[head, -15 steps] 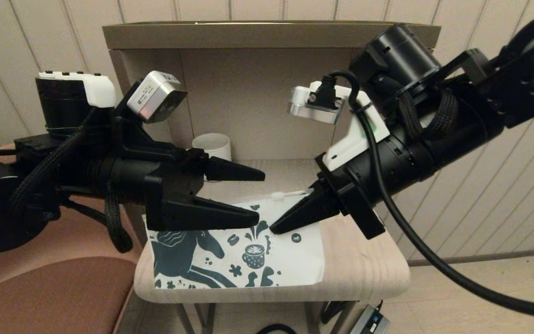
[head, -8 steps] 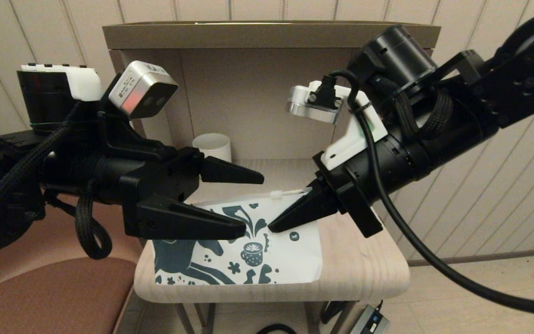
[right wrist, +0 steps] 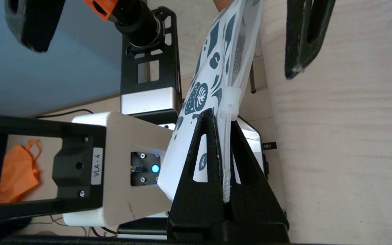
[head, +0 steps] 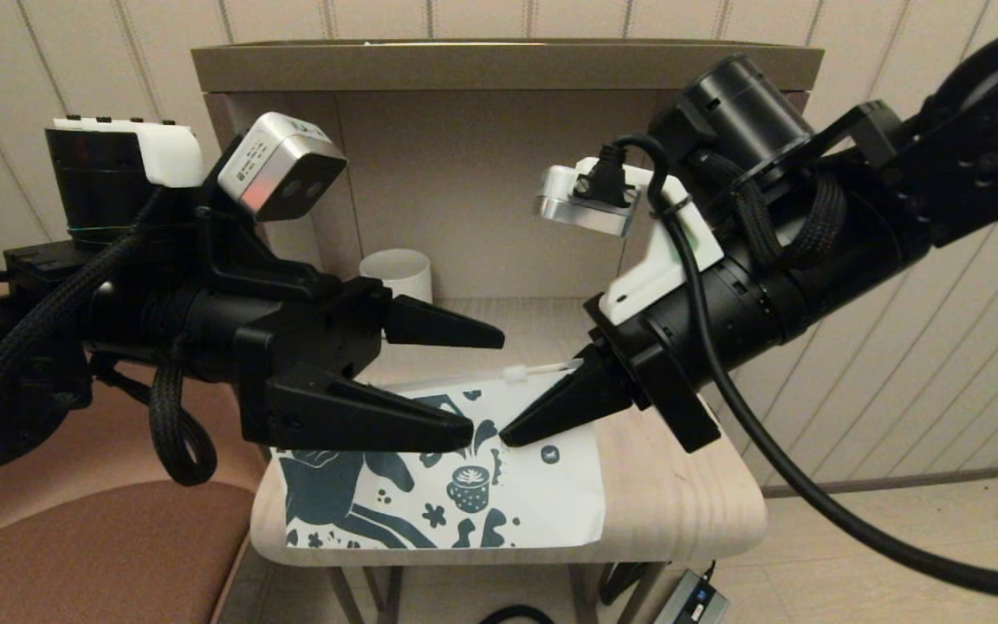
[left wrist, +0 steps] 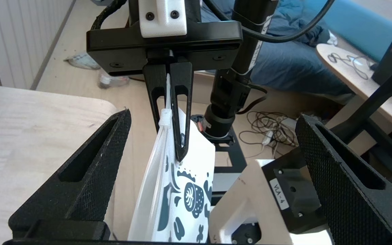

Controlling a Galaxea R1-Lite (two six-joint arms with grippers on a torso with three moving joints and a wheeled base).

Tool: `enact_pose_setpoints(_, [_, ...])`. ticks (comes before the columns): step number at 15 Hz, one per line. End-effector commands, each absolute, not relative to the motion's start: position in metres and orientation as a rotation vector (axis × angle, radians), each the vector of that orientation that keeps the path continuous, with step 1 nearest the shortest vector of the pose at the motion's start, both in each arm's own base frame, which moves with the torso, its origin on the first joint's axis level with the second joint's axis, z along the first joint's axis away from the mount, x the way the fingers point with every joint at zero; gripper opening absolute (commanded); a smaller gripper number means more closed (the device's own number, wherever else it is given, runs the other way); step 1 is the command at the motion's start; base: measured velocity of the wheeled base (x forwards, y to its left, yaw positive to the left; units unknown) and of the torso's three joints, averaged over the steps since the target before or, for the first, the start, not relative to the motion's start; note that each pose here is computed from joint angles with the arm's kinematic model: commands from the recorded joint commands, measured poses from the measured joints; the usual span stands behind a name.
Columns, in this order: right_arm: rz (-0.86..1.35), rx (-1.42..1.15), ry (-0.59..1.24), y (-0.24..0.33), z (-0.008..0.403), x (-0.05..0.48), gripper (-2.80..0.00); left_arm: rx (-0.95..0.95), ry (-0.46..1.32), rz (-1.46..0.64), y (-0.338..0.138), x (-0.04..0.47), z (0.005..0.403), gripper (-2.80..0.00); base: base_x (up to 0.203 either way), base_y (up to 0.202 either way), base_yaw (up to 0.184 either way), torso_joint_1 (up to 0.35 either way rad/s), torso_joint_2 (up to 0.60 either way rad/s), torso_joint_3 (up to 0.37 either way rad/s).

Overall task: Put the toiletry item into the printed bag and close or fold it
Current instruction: Close the strorage bag and place it on the desk

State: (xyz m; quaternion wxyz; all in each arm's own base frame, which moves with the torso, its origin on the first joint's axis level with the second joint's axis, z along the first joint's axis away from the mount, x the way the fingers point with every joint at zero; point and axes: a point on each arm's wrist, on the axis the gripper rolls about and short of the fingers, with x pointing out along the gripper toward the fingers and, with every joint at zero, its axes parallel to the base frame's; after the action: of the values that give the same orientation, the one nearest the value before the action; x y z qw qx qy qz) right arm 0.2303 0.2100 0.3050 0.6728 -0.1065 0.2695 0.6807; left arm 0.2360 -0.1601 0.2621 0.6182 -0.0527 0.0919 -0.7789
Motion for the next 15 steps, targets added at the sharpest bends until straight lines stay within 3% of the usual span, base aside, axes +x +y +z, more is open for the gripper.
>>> enact_pose_setpoints(1, [1.536,-0.233,0.599,0.2104,0.3073,0.2289,-2.80,-0.123,0.213,-1.801,-0.1609,0.2358,0.2629,0.00,0.000,0.000,0.000,0.000,0.00,0.000])
enact_pose_setpoints(15, [1.450,-0.217,0.620,0.2141,0.3135,0.2272,-2.80,-0.128,0.230,-1.796,-0.1642,0.2373,0.2574,0.00,0.000,0.000,0.000,0.000,0.00,0.000])
